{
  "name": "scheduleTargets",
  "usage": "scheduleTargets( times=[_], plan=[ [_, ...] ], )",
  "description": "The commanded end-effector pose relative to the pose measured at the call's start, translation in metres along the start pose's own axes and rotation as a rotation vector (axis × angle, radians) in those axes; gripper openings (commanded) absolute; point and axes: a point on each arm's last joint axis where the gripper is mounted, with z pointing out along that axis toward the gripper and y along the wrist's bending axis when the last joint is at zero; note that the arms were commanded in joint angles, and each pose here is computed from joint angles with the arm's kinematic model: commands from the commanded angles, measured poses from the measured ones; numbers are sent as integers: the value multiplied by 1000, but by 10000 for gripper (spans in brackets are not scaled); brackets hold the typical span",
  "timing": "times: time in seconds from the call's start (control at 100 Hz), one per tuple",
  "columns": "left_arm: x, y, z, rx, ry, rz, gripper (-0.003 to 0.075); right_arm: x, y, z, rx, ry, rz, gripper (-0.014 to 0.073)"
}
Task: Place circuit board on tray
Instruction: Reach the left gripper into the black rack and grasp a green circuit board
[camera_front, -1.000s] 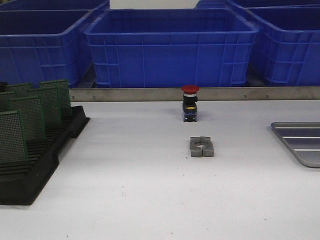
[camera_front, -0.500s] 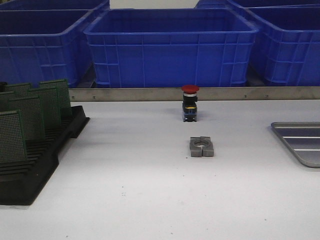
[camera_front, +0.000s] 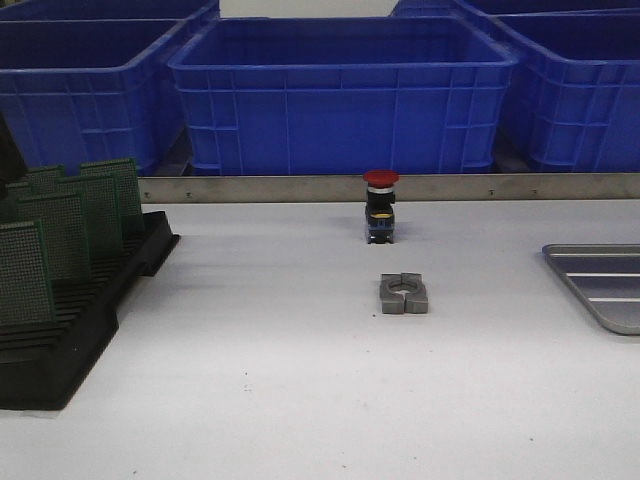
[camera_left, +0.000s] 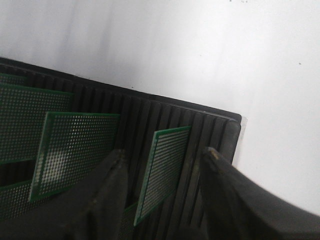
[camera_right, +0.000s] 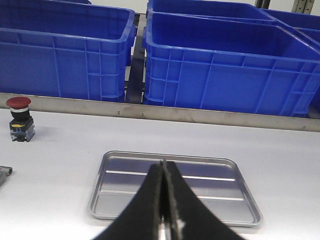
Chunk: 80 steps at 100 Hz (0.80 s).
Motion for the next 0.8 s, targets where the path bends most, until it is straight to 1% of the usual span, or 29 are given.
scheduleTargets(
  times=[0.0,0.29,0.43,0.49,0.56,0.68,0.79],
  plan=[
    [-16,2,-6,-33,-59,25,323,-8,-1,-2,11,-96,-8,-60],
    [-9,12,26,41,-32,-2,323,-8,-1,-2,11,-96,-8,-60],
    [-6,15,33,55,-23,-9,322,-8,-1,-2,11,-96,-8,-60],
    [-6,15,33,55,-23,-9,309,-8,-1,-2,11,-96,-8,-60],
    [-6,15,33,55,-23,-9,261,-8,-1,-2,11,-96,-8,-60],
    [-6,15,33,55,-23,-9,121,-8,-1,-2,11,-96,-8,-60],
    [-6,15,33,56,-23,-9,14,-8,-1,-2,11,-96,-8,-60]
  ],
)
